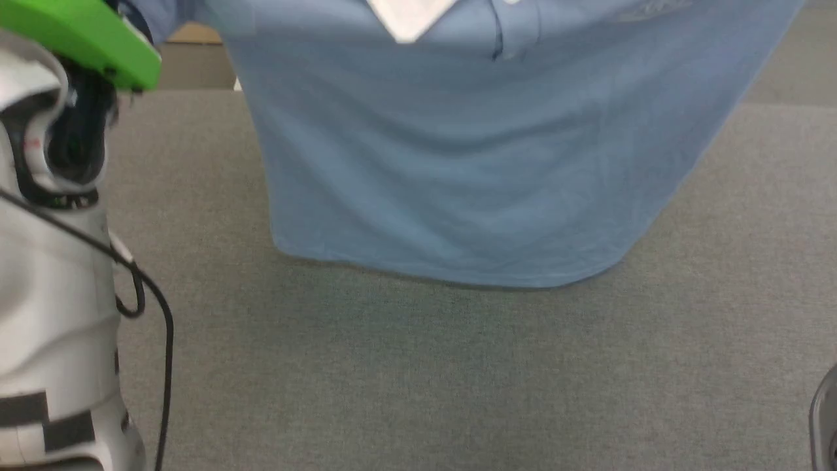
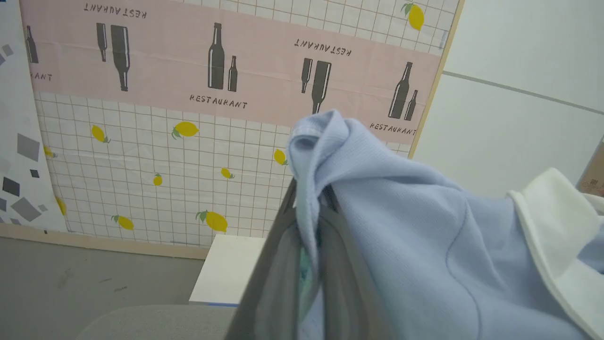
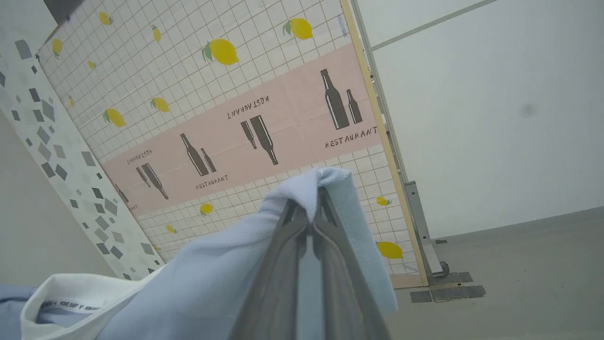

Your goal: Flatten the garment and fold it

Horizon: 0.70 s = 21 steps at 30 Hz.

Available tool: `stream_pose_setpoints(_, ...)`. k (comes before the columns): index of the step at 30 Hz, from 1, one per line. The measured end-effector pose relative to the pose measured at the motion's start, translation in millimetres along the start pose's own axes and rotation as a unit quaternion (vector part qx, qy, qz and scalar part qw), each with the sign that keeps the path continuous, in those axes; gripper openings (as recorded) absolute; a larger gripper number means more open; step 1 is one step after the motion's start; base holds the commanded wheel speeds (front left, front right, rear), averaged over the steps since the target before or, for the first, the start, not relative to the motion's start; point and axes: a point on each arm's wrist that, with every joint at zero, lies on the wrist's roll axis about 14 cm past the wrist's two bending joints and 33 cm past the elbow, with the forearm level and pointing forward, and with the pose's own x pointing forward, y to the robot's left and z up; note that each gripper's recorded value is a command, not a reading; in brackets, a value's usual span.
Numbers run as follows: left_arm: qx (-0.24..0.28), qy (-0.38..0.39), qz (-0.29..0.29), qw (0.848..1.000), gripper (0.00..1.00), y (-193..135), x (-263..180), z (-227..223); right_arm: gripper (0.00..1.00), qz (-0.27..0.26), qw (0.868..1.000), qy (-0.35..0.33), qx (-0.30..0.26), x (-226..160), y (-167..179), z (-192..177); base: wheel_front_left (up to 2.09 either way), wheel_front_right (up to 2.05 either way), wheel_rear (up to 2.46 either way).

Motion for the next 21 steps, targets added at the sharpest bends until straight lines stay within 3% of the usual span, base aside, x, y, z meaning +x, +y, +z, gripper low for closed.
stream_pose_setpoints(7,0.065,0.002,0.015,0.998,0.00,13.9,58.5,-1.4,0.00,-0.009,1.000,-0.027,-0.013,57.6,3.2,9.0,0.00,0.00,0.00)
stream_pose_setpoints(14,0.117,-0.043,0.027,0.992,0.00,23.0,118.8,6.7,0.00,-0.016,0.997,-0.072,-0.020,114.0,6.6,12.5,0.00,0.00,0.00)
stream_pose_setpoints(21,0.126,-0.047,0.034,0.990,0.00,36.5,162.5,-33.8,0.00,-0.033,0.997,-0.066,-0.015,154.1,-12.5,-29.9,0.00,0.00,0.00)
